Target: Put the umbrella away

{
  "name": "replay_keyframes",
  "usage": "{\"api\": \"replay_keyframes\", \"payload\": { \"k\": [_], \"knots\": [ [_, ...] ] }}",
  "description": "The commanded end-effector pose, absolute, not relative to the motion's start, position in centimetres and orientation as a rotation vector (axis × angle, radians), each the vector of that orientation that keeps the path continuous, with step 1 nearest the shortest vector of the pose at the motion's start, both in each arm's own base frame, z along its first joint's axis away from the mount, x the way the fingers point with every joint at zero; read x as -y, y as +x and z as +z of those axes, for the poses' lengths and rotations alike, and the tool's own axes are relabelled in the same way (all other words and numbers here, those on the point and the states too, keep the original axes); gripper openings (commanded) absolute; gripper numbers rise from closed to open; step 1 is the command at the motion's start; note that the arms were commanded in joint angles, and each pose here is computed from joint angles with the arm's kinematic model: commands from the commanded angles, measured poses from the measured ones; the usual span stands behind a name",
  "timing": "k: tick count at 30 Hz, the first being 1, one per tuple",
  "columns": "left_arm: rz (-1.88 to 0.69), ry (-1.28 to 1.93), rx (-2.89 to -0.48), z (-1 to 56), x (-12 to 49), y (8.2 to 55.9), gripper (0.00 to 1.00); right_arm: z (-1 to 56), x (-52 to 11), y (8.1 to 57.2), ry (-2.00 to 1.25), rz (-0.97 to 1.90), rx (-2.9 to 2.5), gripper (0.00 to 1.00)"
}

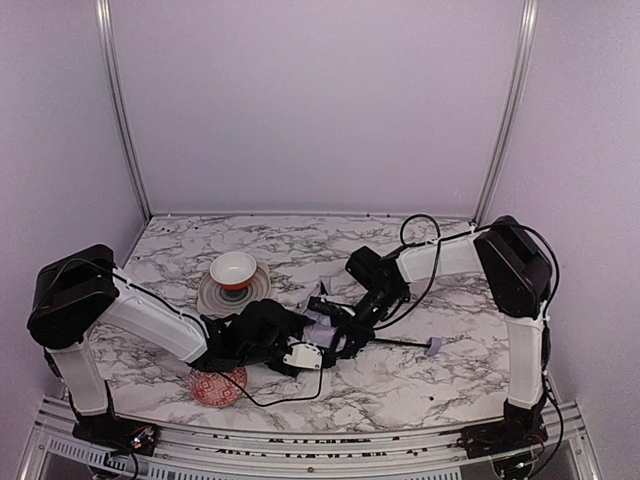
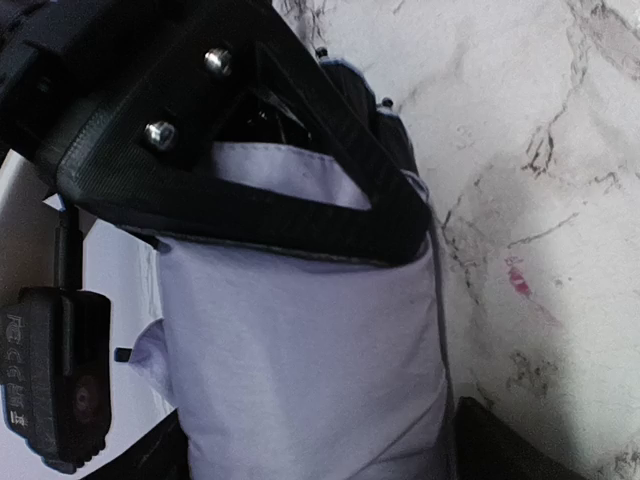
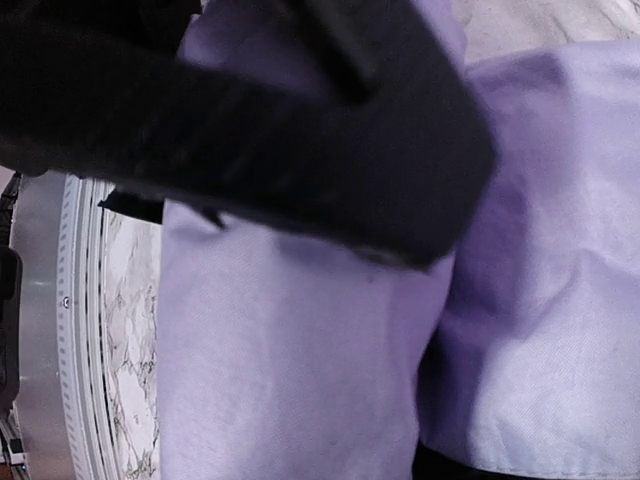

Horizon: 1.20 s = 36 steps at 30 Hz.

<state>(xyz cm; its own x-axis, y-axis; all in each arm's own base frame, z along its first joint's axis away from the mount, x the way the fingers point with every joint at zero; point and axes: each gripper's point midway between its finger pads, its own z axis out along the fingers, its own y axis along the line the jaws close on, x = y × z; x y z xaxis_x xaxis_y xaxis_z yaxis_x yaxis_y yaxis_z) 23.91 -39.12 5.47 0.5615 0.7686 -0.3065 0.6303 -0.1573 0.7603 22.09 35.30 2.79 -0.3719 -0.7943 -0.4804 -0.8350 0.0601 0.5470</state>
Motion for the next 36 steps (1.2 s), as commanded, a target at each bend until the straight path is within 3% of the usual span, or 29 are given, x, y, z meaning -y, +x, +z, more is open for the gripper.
{"api": "replay_keyframes", "payload": {
  "k": [1,5,9,11,13,18,23,31,36],
  "knots": [
    [0.288,1.888,-1.252,2.3,37.7,25.3,0.85,-3.0,-30.9,18.0,-1.755,1.111,-2.653,0.28],
    [0.134,2.030,-1.381,0.1,37.1,23.5,0.79,-2.3,-31.3,19.1,-1.733,1.095,-2.622,0.30],
    [0.077,2.130,-1.503,-1.3,36.2,22.6,0.58,-1.0,-31.9,20.5,-1.682,1.107,-2.574,0.35],
    [0.045,2.144,-1.508,-1.4,36.1,22.0,0.46,-0.3,-32.4,21.4,-1.655,1.104,-2.539,0.45],
    [0.009,2.140,-1.529,-1.3,36.1,21.7,0.42,0.6,-32.8,22.4,-1.613,1.114,-2.502,0.50],
    [-0.126,2.148,-1.653,-1.4,36.2,21.0,0.40,4.8,-33.9,24.2,-1.573,1.150,-2.305,0.62],
    [-0.292,2.157,-1.787,-1.5,36.0,19.7,0.38,10.5,-33.9,25.9,-1.540,1.000,-2.034,0.69],
    [-0.669,2.165,-2.072,-1.5,35.7,16.5,0.37,18.3,-30.8,27.6,-1.355,0.596,-1.609,0.71],
    [-0.866,2.108,-2.237,-1.8,35.6,15.9,0.37,18.8,-28.6,25.3,-1.353,0.366,-1.356,0.70]
  ]
}}
